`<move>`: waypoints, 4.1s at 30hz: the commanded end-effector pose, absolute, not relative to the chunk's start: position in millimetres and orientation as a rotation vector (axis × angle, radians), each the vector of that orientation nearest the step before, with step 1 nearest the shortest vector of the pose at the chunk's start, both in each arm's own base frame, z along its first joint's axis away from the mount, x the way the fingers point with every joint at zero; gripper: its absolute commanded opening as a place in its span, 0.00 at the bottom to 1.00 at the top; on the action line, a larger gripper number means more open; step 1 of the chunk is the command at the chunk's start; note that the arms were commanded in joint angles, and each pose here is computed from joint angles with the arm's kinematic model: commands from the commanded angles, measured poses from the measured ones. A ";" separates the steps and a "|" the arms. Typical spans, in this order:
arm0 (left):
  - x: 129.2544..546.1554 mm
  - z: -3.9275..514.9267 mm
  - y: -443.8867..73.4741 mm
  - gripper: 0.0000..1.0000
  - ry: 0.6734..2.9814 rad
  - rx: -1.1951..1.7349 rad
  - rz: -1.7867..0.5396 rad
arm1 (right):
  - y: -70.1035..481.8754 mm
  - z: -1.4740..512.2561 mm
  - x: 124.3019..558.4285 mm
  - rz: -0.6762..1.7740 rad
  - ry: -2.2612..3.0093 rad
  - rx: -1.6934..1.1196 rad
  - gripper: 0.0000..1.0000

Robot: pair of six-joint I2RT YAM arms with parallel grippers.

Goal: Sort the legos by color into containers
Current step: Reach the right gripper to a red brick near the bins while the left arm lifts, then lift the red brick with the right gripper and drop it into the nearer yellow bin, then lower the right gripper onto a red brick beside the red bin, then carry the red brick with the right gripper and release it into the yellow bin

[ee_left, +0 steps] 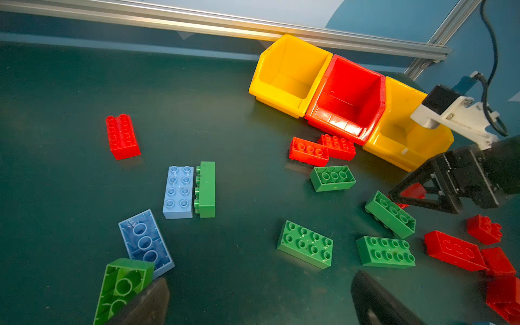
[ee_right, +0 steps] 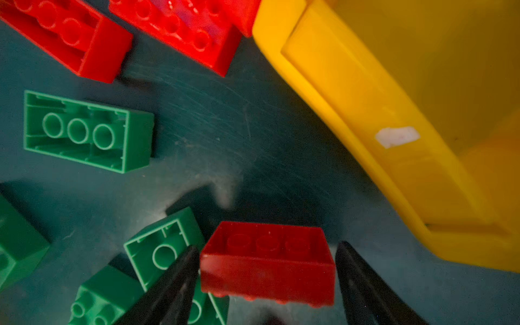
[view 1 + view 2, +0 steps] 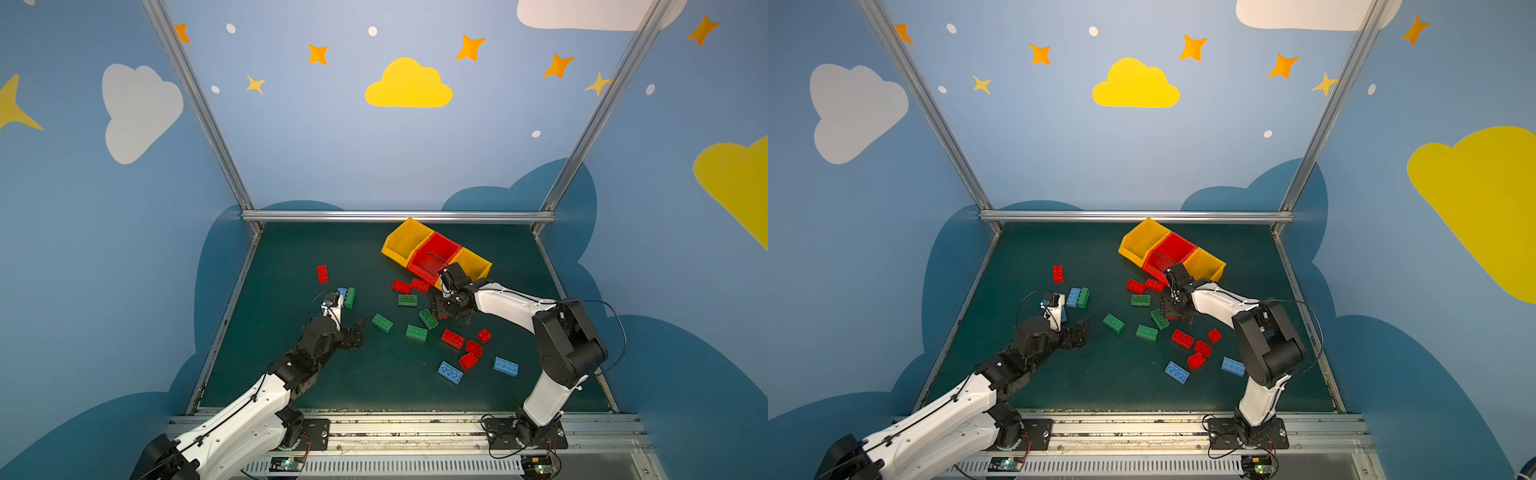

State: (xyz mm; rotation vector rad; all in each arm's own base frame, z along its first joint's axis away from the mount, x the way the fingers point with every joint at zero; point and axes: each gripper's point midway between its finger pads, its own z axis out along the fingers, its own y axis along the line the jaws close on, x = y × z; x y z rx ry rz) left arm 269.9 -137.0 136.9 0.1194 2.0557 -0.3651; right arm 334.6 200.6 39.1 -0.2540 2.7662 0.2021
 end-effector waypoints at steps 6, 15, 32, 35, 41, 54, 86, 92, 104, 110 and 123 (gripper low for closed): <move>273.7 144.2 -137.8 1.00 2.036 0.114 -0.364 | 195.7 27.0 327.9 0.137 2.829 -0.258 0.66; 273.5 148.5 -140.8 1.00 2.029 0.120 -0.380 | 192.3 54.5 330.7 0.124 2.791 -0.244 0.53; 285.0 178.7 -203.9 1.00 2.040 0.240 -0.525 | 159.9 136.8 414.6 -0.034 2.605 -0.119 0.53; 288.4 181.3 -231.3 1.00 2.053 0.314 -0.540 | 148.6 131.3 430.3 -0.021 2.610 -0.070 0.53; 291.9 175.2 -296.4 1.00 2.079 0.484 -0.596 | 130.1 115.4 458.9 -0.038 2.634 -0.017 0.54; 297.7 161.4 -317.1 1.00 2.121 0.560 -0.521 | 120.5 109.0 472.9 -0.047 2.652 0.002 0.85; 213.0 169.4 -163.1 1.00 1.932 0.157 -0.579 | 261.9 98.6 401.2 0.071 2.602 0.443 0.94; 212.6 170.0 -155.9 1.00 1.916 0.135 -0.560 | 265.8 86.0 412.6 0.051 2.607 0.470 0.94; 216.8 161.1 -159.8 1.00 1.944 0.162 -0.521 | 270.9 59.9 422.0 0.033 2.648 0.472 0.94; 219.4 159.0 -158.4 1.00 1.947 0.159 -0.497 | 263.9 45.7 431.4 0.032 2.671 0.482 0.92; 226.9 153.6 -160.2 1.00 1.970 0.153 -0.465 | 262.5 28.1 446.9 0.033 2.709 0.421 0.87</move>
